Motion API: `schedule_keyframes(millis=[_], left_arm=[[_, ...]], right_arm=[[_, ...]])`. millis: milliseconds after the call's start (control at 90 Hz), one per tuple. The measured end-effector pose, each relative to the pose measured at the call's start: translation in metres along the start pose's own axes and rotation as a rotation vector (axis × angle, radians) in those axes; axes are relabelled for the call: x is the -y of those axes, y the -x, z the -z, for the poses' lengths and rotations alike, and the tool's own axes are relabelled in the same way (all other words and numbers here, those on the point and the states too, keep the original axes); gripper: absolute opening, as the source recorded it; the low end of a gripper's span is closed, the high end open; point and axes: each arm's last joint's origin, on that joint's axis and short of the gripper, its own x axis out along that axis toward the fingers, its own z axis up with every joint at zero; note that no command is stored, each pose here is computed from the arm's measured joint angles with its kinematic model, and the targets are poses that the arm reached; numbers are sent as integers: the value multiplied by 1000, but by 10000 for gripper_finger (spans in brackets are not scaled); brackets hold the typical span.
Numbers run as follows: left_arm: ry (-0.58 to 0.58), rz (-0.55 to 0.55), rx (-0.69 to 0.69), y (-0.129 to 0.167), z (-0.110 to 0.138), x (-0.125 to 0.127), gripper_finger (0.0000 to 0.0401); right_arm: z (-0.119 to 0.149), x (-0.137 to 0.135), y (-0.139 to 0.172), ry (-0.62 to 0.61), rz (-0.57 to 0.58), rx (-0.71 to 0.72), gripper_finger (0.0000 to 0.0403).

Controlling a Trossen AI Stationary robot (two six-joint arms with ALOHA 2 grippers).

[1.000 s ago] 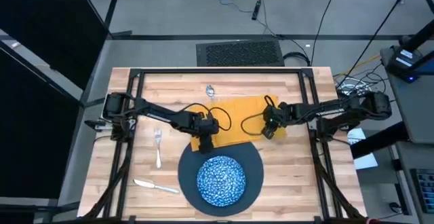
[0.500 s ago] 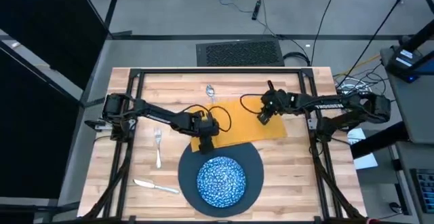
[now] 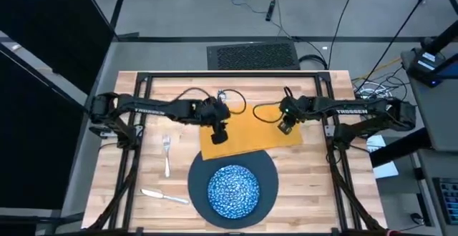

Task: Set table place
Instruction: Fold the yellow table napkin

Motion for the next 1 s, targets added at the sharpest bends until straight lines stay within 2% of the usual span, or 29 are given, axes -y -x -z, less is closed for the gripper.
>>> schedule_keyframes(millis=[78,222,378,500,767,911,1000], left_arm=[[44,17,31,-1,-5,-17,114],[89,-26,-63,-4,4,-40,114],[117,-48,-199,-2,17,-54,114],[142,-62,-259,-5,27,-60,114],[197,-78,-370,-8,47,-61,114],[197,-81,-405,-14,61,-61,114],[208,-83,-380,-19,66,-61,114]], right_arm=[[16,-4,2,-3,-16,-10,105],[38,-16,7,-47,-91,36,105],[40,-38,16,-43,-245,169,105],[40,-52,19,5,-315,221,105],[62,-54,9,26,-208,34,105],[68,-58,10,35,-205,19,105],[69,-58,11,28,-191,32,105]])
